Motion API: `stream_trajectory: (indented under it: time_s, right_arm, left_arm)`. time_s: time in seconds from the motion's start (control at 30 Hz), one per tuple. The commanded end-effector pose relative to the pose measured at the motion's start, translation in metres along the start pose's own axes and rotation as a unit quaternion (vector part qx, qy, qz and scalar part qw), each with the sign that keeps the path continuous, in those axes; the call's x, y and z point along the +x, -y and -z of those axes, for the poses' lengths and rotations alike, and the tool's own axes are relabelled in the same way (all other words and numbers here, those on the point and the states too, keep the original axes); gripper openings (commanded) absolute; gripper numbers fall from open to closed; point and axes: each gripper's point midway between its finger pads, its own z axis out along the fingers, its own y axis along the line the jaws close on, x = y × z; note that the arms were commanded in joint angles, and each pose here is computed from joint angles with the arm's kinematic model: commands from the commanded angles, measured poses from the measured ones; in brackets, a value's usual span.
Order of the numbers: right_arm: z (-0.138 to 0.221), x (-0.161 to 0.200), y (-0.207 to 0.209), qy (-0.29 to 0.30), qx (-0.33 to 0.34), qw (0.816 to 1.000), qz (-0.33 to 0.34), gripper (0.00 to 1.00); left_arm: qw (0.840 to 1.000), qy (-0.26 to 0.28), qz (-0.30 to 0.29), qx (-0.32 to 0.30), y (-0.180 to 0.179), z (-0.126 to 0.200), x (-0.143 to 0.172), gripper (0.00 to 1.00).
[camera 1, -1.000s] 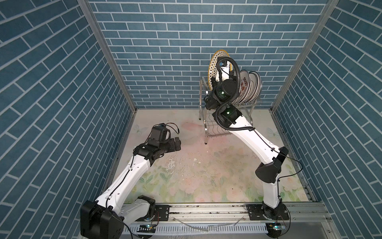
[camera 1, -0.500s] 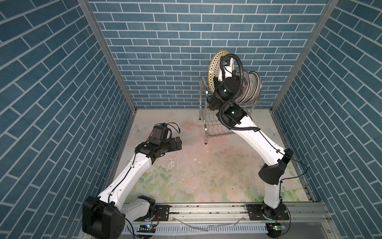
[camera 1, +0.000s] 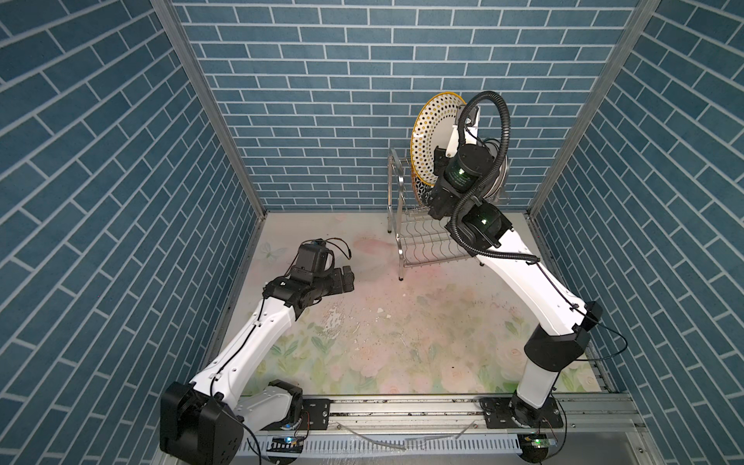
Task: Unload the plates from the dish rack
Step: Pick up the plate from the dish rack, then place the plate at the middle-right of the table.
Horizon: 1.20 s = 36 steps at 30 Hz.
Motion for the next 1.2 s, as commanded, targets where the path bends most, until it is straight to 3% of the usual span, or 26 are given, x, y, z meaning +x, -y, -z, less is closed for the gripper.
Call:
stream_trajectory:
  time_s: [0.0,0.8,0.97,1.17]
  right_arm:
    - [0.006,-0.024,0.028,0.018,-0.009,0.996,-0.092,0.0]
    - [0.042,0.017,0.087,-0.038,-0.079,0.987,-0.131,0.0]
    - [0.055,0.044,0.108,-0.071,-0.096,0.984,-0.136,0.0]
    - [0.074,0.103,0.136,-0.13,-0.109,0.977,-0.132,0.0]
  left_arm:
    - [1.0,0.011,0.0,0.016,0.009,0.005,-0.007,0.96]
    - [0.999,-0.001,-0.006,0.049,0.028,0.005,-0.002,0.95]
    - [0.998,-0.008,-0.009,0.066,0.036,0.005,0.004,0.95]
    - [0.997,-0.014,-0.008,0.079,0.038,0.005,0.015,0.95]
